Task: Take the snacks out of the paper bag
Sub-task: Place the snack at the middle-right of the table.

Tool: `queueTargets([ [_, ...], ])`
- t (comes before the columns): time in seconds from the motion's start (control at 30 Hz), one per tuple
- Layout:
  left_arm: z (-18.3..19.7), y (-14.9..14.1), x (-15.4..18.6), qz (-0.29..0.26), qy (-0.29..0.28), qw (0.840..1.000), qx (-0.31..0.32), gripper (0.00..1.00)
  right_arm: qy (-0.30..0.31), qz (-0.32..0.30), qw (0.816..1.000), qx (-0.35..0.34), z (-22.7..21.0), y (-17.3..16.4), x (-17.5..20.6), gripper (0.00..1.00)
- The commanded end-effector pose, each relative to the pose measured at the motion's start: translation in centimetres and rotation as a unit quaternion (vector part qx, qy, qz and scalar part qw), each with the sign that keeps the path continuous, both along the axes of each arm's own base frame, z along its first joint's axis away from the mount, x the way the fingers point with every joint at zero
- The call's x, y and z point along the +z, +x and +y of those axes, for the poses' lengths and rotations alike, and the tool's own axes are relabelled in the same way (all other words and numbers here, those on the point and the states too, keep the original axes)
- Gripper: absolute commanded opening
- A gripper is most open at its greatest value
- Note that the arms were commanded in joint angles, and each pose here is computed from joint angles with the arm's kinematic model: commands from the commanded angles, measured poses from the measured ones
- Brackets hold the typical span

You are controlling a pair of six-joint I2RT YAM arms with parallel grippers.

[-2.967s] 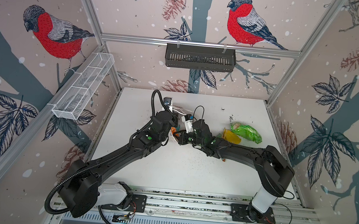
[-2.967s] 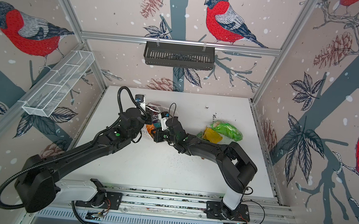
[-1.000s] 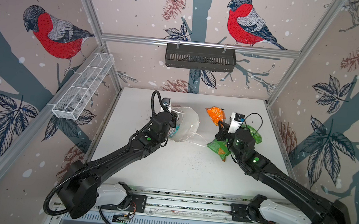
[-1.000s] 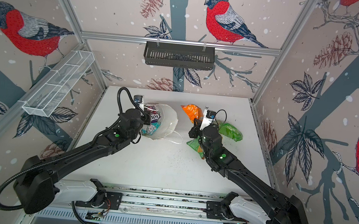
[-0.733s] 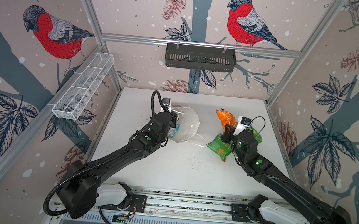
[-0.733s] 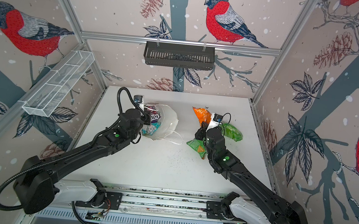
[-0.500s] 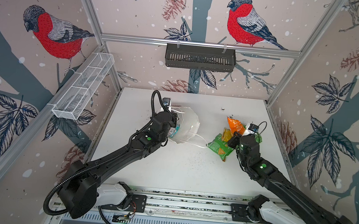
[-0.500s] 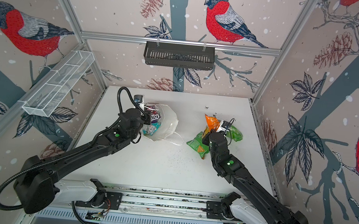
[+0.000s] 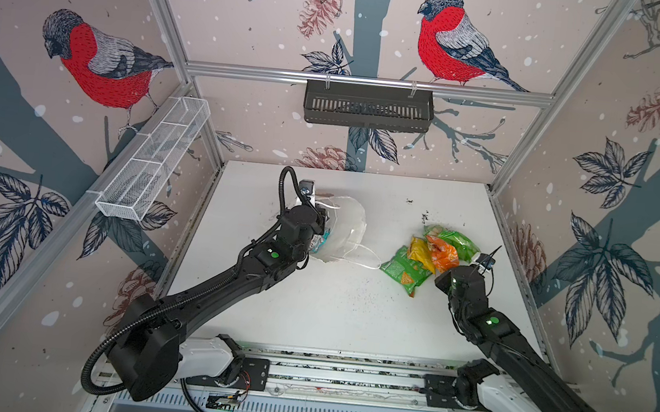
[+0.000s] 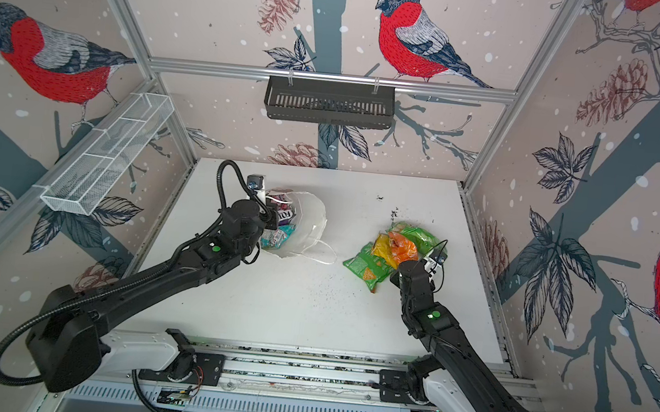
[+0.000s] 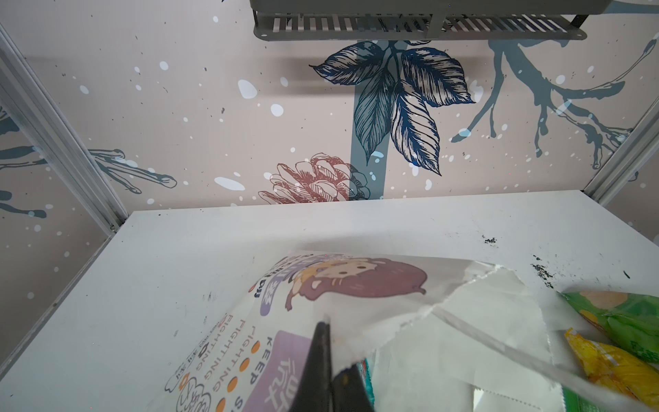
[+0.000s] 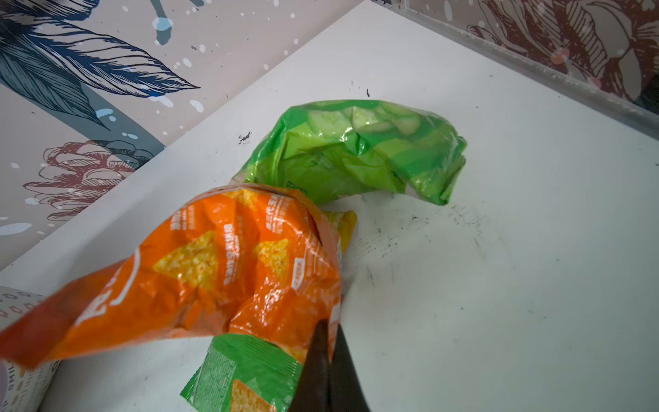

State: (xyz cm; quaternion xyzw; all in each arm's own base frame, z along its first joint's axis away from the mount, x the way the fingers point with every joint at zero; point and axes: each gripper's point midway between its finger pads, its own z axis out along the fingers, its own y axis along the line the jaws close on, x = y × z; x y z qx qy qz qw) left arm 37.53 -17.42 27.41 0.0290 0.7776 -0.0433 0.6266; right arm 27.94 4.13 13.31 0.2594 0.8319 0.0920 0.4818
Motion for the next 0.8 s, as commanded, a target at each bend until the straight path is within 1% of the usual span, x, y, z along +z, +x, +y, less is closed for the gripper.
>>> queueTargets([
  [0.0,-0.2,0.0,0.3,-0.004,-0.009,1.0,-0.002,0.0,0.009,0.029,0.999,-0.011,-0.5,-0.5,-1.5,0.0],
  [0.13,-0.1,0.0,0.4,-0.005,-0.011,1.0,-0.001,0.0,-0.004,0.049,0.999,-0.025,-1.3,-0.8,-2.2,0.02],
  [0.17,-0.1,0.0,0.5,-0.006,-0.012,1.0,-0.002,0.0,-0.01,0.053,0.998,-0.029,-1.6,-0.9,-2.4,0.06],
  [0.2,-0.2,0.0,0.4,-0.005,-0.011,1.0,-0.003,0.0,-0.017,0.057,0.998,-0.032,-1.9,-0.9,-2.4,0.12],
  [0.27,-0.2,0.0,0.4,-0.005,-0.012,1.0,-0.003,0.0,-0.026,0.063,0.997,-0.041,-2.6,-0.9,-2.7,0.2],
  [0.47,-0.5,0.1,0.4,-0.004,-0.014,1.0,-0.009,0.0,0.006,0.051,0.999,-0.009,-1.8,0.2,-2.9,0.2],
  [0.53,-0.5,0.0,0.4,-0.003,-0.015,1.0,-0.01,0.0,0.011,0.046,0.999,-0.003,-1.5,0.5,-2.8,0.25],
  [0.57,-0.5,0.0,0.4,-0.004,-0.015,1.0,-0.01,0.0,0.014,0.042,0.999,0.001,-1.3,0.7,-2.6,0.31],
  [0.7,-0.5,0.0,0.5,-0.005,-0.017,1.0,-0.011,0.0,0.023,0.024,0.999,0.025,-0.5,1.3,-1.3,0.75],
  [0.73,-0.5,-0.1,0.5,-0.006,-0.018,1.0,-0.012,0.0,0.025,0.018,0.999,0.028,-0.3,1.4,-1.0,0.81],
  [0.77,-0.6,-0.1,0.5,-0.005,-0.019,1.0,-0.015,0.0,0.026,0.01,0.999,0.036,-0.1,1.5,-0.5,0.86],
])
